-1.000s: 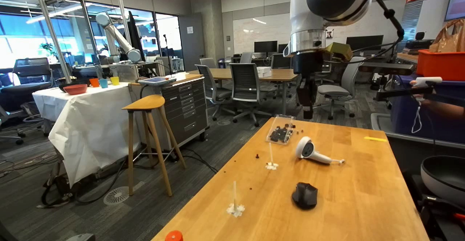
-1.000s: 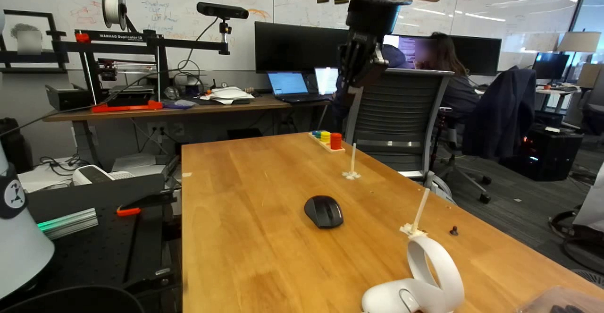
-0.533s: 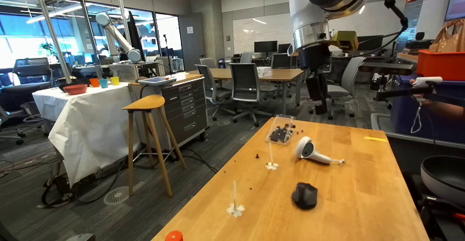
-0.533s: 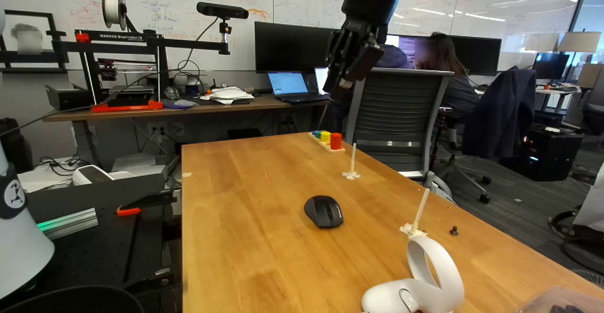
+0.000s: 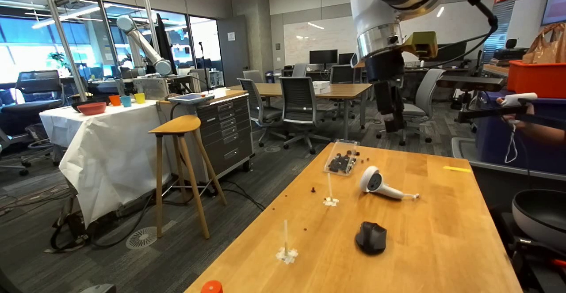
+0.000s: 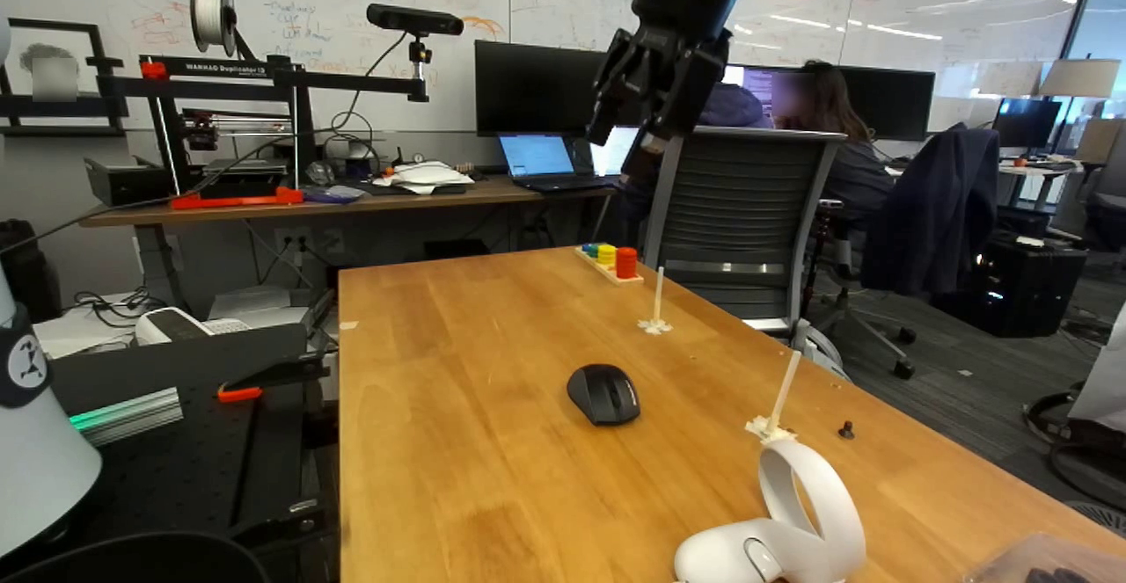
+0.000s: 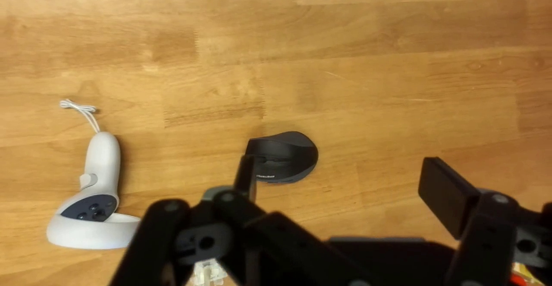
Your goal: Left click on the mouse
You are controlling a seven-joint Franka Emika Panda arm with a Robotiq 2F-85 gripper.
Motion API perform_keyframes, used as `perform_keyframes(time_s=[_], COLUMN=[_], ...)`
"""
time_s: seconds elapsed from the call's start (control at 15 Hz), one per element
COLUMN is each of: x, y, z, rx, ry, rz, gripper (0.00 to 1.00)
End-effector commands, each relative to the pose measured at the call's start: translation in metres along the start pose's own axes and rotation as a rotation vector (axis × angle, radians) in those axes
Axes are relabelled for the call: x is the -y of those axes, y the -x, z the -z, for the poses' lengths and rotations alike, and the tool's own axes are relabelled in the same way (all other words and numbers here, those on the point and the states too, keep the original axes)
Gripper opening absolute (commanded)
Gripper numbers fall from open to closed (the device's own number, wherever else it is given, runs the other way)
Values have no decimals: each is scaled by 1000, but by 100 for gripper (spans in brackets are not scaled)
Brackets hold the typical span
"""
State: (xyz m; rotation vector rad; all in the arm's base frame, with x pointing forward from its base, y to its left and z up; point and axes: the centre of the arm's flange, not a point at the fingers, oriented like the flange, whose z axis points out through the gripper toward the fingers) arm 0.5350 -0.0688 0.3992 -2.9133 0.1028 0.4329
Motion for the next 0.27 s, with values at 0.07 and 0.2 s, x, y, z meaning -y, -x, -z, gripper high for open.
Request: perform_keyframes(time_s=[0.07,0.2], x=[0,0], y=[2,3], z=[0,0], rx=[18,29], ry=[-9,-22], rz=[-1,-5], gripper=[100,100])
